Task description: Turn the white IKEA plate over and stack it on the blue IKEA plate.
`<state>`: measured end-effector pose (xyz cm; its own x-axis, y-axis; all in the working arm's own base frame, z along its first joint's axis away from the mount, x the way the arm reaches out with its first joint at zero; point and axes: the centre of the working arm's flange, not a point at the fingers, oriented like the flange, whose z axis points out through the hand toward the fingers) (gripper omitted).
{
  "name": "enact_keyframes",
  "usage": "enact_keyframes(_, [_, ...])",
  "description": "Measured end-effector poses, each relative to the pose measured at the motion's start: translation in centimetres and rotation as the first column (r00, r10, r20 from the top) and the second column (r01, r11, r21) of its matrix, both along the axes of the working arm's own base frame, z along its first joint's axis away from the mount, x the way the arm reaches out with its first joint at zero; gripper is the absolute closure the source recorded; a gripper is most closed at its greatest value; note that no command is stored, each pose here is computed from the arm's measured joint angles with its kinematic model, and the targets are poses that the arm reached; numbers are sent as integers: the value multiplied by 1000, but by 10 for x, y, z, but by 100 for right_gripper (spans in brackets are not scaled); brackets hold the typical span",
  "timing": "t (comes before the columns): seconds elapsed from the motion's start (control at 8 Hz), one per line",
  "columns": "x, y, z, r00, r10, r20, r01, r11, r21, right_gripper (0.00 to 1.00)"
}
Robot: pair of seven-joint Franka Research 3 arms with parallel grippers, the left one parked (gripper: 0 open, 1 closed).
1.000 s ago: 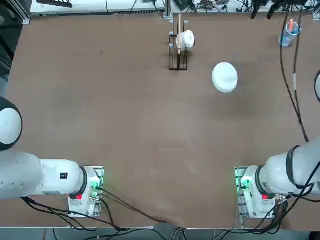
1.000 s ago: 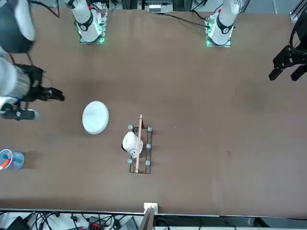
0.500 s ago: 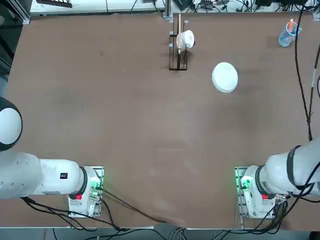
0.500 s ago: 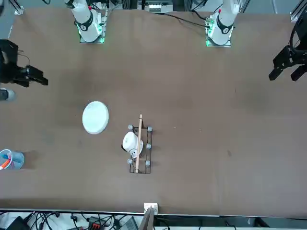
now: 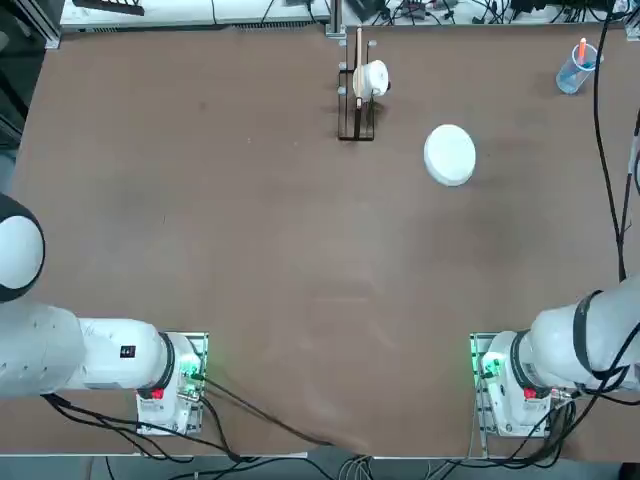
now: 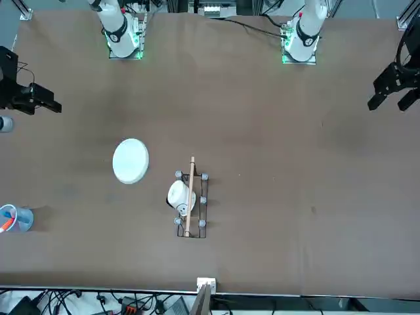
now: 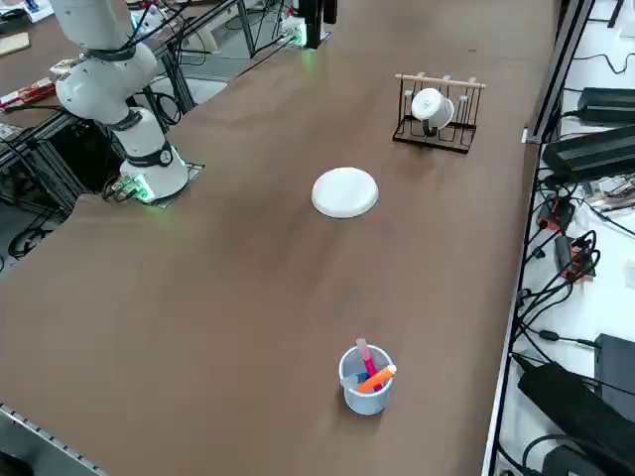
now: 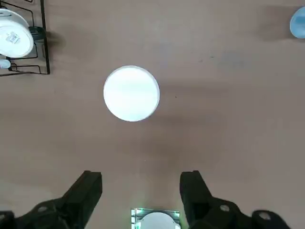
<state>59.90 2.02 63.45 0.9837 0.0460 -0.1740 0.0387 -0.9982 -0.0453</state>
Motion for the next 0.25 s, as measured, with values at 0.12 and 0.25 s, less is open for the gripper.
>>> enact_keyframes(0.12, [0,0,0,1000,0,0,0,1000,0,0])
enact_keyframes(0.25, [0,0,0,1000,1,0,-1,1000,0,0])
